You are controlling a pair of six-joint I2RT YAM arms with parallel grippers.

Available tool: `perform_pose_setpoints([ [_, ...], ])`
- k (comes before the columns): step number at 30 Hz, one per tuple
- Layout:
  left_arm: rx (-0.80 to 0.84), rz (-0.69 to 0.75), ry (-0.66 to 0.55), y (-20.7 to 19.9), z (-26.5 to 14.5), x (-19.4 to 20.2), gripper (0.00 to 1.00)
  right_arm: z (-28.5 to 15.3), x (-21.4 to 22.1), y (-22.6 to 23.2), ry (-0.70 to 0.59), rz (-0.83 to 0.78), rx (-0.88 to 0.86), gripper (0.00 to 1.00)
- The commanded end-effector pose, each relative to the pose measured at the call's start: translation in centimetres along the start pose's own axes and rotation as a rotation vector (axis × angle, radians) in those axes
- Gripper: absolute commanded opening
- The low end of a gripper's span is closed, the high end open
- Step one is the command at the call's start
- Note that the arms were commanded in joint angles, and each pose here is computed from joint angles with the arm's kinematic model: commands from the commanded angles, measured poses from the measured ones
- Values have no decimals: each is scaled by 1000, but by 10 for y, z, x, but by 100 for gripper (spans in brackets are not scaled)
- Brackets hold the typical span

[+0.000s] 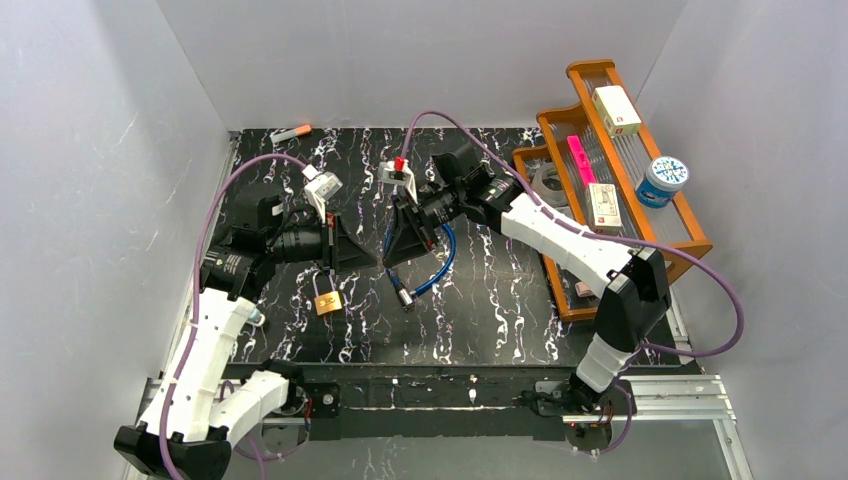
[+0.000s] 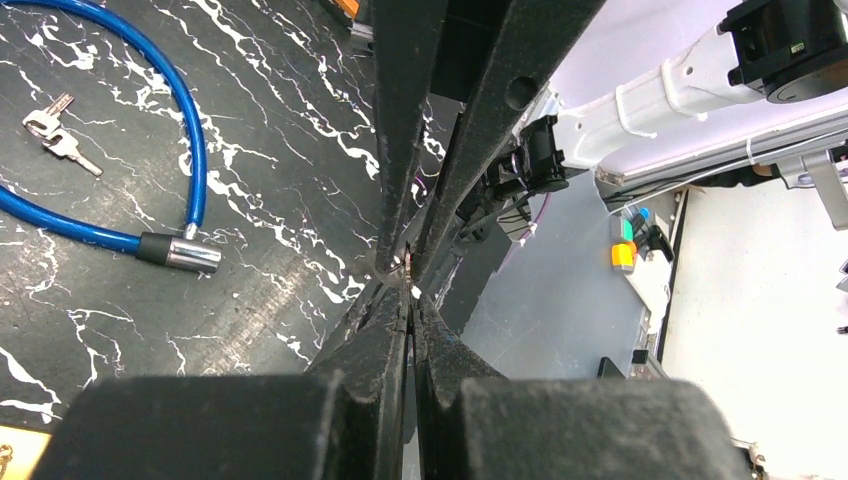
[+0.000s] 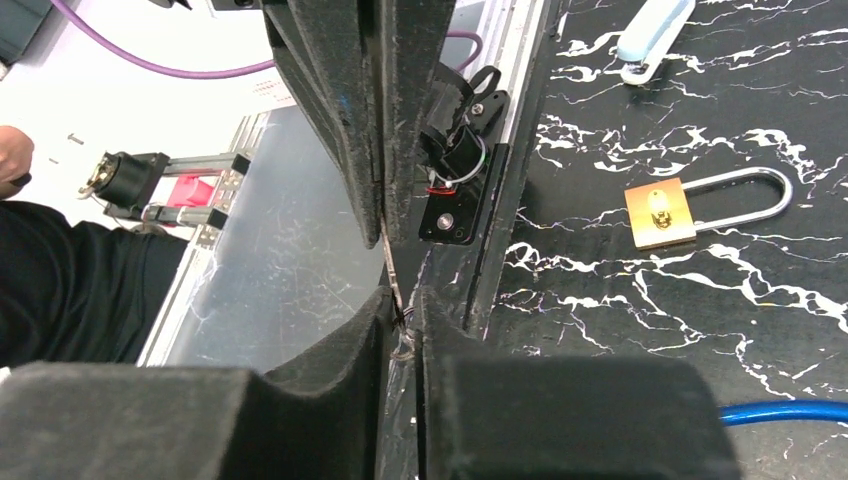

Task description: Unlock with the key

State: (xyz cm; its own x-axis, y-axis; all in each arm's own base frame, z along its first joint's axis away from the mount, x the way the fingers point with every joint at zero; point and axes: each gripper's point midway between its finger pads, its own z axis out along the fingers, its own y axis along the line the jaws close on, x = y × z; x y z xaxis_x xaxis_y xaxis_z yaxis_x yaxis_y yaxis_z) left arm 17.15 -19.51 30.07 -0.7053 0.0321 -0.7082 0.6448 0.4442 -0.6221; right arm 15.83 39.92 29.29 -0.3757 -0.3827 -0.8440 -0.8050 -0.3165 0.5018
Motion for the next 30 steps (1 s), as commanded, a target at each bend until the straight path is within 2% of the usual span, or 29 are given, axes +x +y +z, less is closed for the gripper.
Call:
perform_pose_setpoints([
  [1, 44, 24, -1, -12, -3, -2, 0, -2, -12, 5, -5, -56, 0, 15],
  [3, 44, 24, -1, -12, -3, -2, 0, -1, -13, 6, -11, -57, -5, 4],
  [4, 42, 24, -2, -12, -4, -2, 0, -2, -15, 7, -18, -68, -6, 1],
  [9, 35, 23, -5, -11, -3, -5, 0, -2, -16, 9, -47, -69, 4, 1],
  [11, 35, 26, -8, -11, -3, -7, 3, -2, -14, 8, -52, -66, 14, 1],
  [12, 34, 26, -8, -12, -3, -8, 8, -2, -15, 8, -59, -70, 19, 1],
  [14, 19, 28, -15, -10, -3, -11, 29, -3, -15, 7, -69, -68, 38, 1],
  [17, -29, 35, -36, -4, -4, -18, 70, -5, -17, 3, -98, -67, 81, 1],
  [19, -93, 41, -68, 3, -7, -24, 84, -6, -18, 2, -120, -61, 107, 1],
  [22, -198, 25, -155, 15, -13, -38, 92, -8, -19, -3, -162, -49, 164, 1],
  [26, -364, -54, -293, 43, -21, -52, 94, -15, -20, -9, -229, -2, 254, 1],
  [30, -684, -213, -404, 103, -42, -46, 93, -25, -24, -16, -330, 82, 360, 1],
])
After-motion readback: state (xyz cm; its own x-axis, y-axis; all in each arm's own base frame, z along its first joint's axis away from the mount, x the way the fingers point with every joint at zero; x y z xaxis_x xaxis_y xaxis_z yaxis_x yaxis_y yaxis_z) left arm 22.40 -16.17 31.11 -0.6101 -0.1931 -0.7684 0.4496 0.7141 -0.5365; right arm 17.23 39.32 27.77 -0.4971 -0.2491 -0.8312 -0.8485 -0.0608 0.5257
